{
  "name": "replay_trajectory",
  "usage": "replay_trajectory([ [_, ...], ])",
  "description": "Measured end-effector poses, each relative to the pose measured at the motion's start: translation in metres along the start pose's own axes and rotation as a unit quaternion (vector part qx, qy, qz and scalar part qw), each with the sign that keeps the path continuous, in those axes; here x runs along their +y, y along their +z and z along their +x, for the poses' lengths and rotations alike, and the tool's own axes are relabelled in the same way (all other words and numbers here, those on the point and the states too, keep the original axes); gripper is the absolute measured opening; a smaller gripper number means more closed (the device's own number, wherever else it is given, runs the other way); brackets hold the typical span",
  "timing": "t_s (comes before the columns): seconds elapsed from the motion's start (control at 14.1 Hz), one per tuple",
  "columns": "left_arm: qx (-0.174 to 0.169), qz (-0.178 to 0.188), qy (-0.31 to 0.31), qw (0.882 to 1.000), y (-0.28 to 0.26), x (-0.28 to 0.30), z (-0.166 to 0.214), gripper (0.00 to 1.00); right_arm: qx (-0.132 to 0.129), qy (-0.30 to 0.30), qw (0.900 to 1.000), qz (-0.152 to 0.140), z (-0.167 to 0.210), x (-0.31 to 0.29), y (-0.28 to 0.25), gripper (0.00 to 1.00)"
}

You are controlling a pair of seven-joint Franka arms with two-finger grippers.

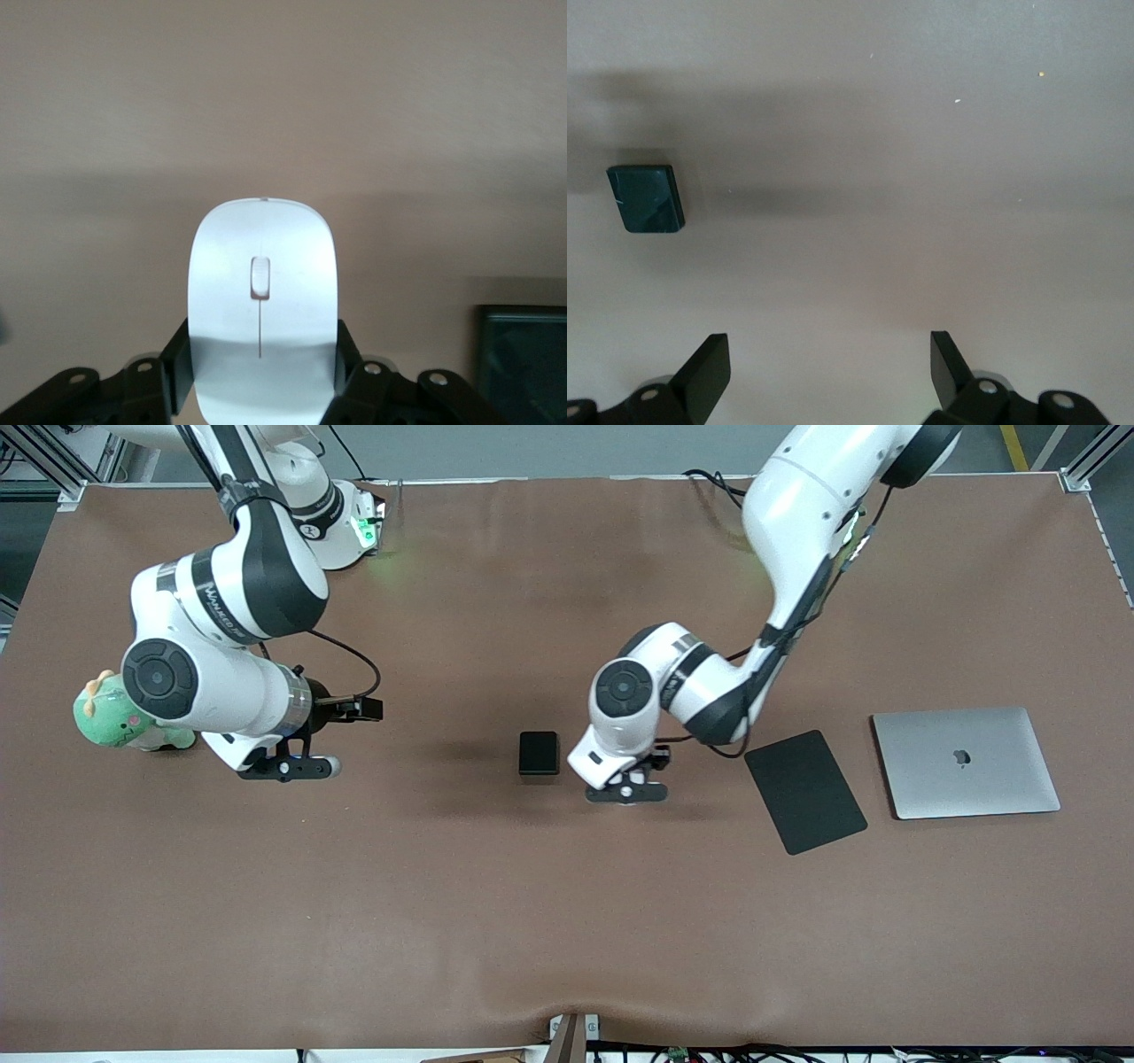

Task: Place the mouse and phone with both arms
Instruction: 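Carry the mouse onto the black pad while the right gripper grasps the phone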

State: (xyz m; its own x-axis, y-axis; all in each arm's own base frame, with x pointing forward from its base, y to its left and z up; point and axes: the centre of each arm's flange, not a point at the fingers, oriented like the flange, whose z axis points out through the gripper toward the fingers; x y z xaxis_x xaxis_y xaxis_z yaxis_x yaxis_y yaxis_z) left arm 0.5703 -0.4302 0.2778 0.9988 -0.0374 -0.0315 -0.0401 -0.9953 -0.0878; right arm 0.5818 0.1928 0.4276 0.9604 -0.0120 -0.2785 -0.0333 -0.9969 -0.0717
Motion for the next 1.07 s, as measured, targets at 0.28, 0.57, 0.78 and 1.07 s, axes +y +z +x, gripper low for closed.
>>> replay_trajectory([
  [0.28,-0.019,0.021,-0.019,0.999,-0.034,-0.079,0.029,0.62,0.01,0.007,1.0,-0.005,0.001,-0.032,0.018,1.0],
  [0.57,-0.037,0.034,-0.026,0.998,-0.021,-0.16,0.051,0.62,0.015,0.008,1.0,-0.011,0.006,-0.065,0.051,1.0],
  [0.78,-0.053,0.037,-0.038,0.997,-0.013,-0.219,0.058,0.62,0.029,0.018,0.999,-0.013,0.008,-0.097,0.077,1.0],
  [1.07,-0.056,0.036,-0.055,0.996,-0.016,-0.28,0.058,0.62,0.055,0.031,0.998,-0.011,0.01,-0.14,0.12,1.0],
])
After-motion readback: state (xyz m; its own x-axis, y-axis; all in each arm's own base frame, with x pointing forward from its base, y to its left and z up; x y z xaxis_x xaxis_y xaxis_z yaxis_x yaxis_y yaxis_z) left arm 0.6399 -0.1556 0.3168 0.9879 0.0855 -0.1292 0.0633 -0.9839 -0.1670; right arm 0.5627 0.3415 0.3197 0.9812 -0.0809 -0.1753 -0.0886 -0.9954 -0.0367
